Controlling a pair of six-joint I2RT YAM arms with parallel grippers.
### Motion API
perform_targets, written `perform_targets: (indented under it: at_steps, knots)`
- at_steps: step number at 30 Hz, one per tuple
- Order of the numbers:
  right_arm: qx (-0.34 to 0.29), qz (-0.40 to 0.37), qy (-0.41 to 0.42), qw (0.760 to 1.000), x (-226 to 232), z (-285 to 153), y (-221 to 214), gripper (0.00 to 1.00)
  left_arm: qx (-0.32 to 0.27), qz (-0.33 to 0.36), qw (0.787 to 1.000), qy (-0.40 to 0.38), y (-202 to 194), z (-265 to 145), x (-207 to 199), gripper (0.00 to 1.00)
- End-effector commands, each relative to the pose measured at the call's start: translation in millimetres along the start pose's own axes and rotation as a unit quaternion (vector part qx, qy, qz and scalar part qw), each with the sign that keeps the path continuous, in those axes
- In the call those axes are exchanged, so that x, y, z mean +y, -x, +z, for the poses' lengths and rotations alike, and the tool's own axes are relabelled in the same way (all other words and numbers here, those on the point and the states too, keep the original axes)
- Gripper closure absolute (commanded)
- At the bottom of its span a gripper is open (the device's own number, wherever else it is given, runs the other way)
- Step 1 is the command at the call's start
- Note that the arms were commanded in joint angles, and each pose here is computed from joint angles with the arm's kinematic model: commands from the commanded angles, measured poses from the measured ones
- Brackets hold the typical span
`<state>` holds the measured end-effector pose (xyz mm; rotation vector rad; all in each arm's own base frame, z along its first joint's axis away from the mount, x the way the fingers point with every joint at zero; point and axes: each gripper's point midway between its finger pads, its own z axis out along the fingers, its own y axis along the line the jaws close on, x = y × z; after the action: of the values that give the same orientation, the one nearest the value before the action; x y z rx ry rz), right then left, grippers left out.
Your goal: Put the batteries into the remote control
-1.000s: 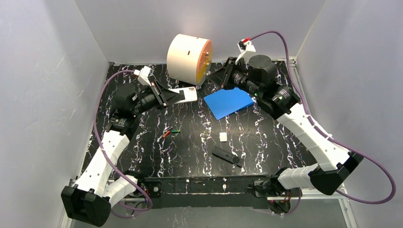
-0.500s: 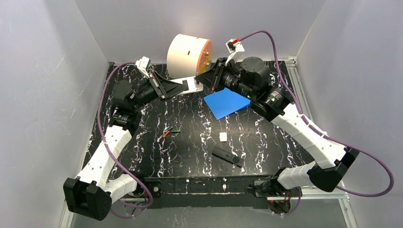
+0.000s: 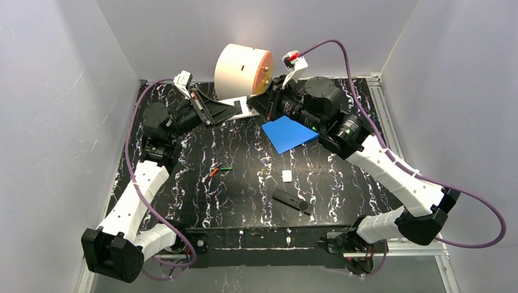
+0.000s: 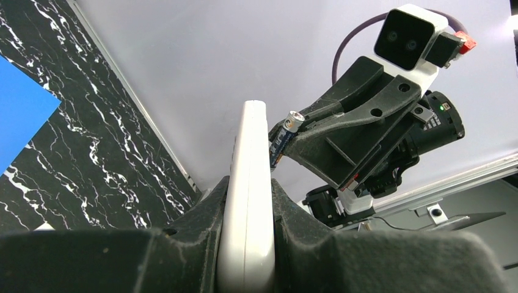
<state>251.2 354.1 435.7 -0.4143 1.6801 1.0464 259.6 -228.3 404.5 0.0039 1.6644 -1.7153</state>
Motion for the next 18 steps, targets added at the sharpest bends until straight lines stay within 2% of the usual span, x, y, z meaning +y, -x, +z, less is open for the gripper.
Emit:
perform_targets:
  at_steps: [1, 9, 15, 18]
  knots:
    - [-0.047, -0.031, -0.008, 0.998, 4, -7, 31, 0.99, -0.006, 0.021, 0.999, -0.037, 5, -2, -29, 1.0]
    - [-0.066, -0.029, -0.011, 0.997, 3, -14, 37, 0.99, -0.013, 0.017, 0.999, -0.035, 6, -2, -26, 1.0]
    - [-0.034, -0.023, 0.011, 0.999, 9, -4, 21, 0.98, -0.017, 0.017, 0.999, -0.04, 9, -1, -28, 1.0]
    - [-0.034, -0.023, 0.006, 0.999, 7, -4, 19, 0.93, -0.022, 0.017, 0.999, -0.041, 10, -1, -30, 1.0]
